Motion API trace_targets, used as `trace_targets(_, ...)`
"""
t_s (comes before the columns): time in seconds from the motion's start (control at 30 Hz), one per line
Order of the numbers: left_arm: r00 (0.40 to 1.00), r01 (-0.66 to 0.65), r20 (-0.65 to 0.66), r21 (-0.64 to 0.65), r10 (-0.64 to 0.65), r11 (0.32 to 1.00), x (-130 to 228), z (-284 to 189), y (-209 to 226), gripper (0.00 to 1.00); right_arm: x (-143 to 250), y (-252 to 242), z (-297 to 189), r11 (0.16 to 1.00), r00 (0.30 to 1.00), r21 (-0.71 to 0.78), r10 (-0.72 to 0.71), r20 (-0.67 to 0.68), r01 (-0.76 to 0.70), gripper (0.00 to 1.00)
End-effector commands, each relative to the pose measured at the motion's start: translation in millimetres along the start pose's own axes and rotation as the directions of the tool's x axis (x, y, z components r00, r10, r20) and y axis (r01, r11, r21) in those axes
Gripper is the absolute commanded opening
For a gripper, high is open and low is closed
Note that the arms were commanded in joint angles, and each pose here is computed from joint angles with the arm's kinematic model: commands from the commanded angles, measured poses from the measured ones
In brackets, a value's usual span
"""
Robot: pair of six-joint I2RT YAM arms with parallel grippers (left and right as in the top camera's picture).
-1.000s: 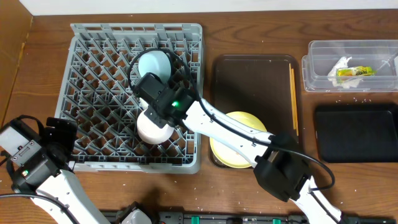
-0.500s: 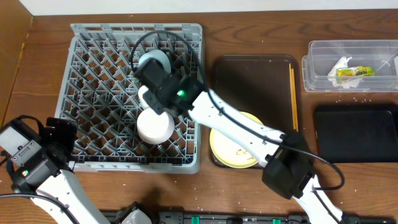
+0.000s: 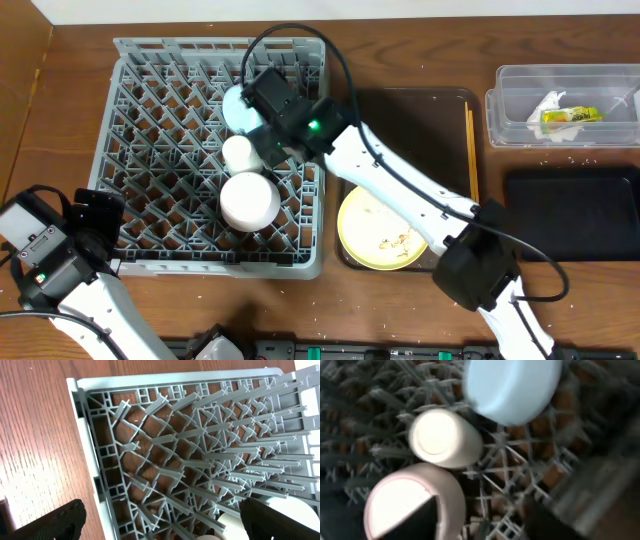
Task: Sort waste into correct bins and load items into the dishwasher
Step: 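Release the pink bowl and withdraw the right gripper to the right, then move the right gripper to the wooden chopsticks on the tray and grasp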
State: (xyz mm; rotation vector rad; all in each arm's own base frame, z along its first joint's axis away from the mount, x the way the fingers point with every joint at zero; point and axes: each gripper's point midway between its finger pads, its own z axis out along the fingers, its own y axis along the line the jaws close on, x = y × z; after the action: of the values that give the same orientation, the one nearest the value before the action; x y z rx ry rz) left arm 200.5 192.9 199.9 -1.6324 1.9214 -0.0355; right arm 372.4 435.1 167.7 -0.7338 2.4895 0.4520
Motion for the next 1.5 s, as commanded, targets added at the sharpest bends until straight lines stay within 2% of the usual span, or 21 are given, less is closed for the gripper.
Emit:
trace_targets(0.0, 1.000, 0.004, 0.022, 0.008, -0.004, 1.000, -7.1, -5.9, -3.0, 1.00, -46.0, -63.7, -82.9, 0.978, 0.972, 0.114, 0.151, 0.181, -0.173, 0.99)
trace_targets(0.13, 1.000, 0.004, 0.022, 0.008, -0.004, 1.000, -7.1, -5.9, -3.0, 1.00, -51.3, -148.2, -153.0, 0.927, 0.931, 0.208, 0.257, 0.258, -0.313, 0.99)
trace_targets(0.23, 1.000, 0.004, 0.022, 0.008, -0.004, 1.000, -7.1, -5.9, -3.0, 1.00, -34.6, -200.6, -182.6, 0.870, 0.901, 0.268, 0.348, 0.260, -0.414, 0.99)
trace_targets(0.27, 1.000, 0.004, 0.022, 0.007, -0.004, 1.000, -7.0, -5.8, -2.9, 1.00, -15.4, -234.0, -192.4, 0.826, 0.884, 0.321, 0.406, 0.231, -0.463, 0.99)
trace_targets(0.4, 1.000, 0.004, 0.022, 0.007, -0.004, 1.000, -7.0, -5.8, -2.9, 1.00, 33.4, -281.8, -190.4, 0.748, 0.840, 0.403, 0.530, 0.116, -0.527, 0.99)
trace_targets(0.47, 1.000, 0.004, 0.022, 0.008, -0.004, 1.000, -7.1, -5.9, -3.0, 1.00, 63.5, -301.8, -172.9, 0.719, 0.805, 0.429, 0.592, 0.033, -0.546, 0.99)
trace_targets(0.57, 1.000, 0.004, 0.022, 0.008, -0.004, 1.000, -7.2, -6.0, -3.0, 1.00, 86.7, -308.1, -136.1, 0.755, 0.813, 0.425, 0.578, -0.071, -0.500, 0.98)
trace_targets(0.7, 1.000, 0.004, 0.022, 0.008, -0.004, 1.000, -7.1, -5.9, -3.0, 1.00, 109.0, -314.5, -101.5, 0.753, 0.799, 0.438, 0.590, -0.119, -0.491, 0.89)
trace_targets(1.03, 1.000, 0.004, 0.022, 0.008, -0.004, 1.000, -7.1, -5.9, -3.0, 1.00, 147.1, -324.6, -58.9, 0.773, 0.801, 0.442, 0.572, -0.175, -0.455, 0.45)
trace_targets(1.2, 1.000, 0.004, 0.022, 0.007, -0.004, 1.000, -7.0, -5.8, -2.9, 1.00, 159.1, -333.8, -44.4, 0.786, 0.811, 0.422, 0.559, -0.173, -0.451, 0.44)
trace_targets(1.33, 1.000, 0.004, 0.022, 0.008, -0.004, 1.000, -7.1, -5.9, -3.0, 1.00, 173.6, -340.5, -40.4, 0.775, 0.793, 0.425, 0.580, -0.186, -0.467, 0.41)
trace_targets(1.47, 1.000, 0.004, 0.022, 0.008, -0.004, 1.000, -7.1, -5.9, -3.0, 1.00, 181.4, -338.9, -38.0, 0.778, 0.780, 0.400, 0.591, -0.206, -0.484, 0.44)
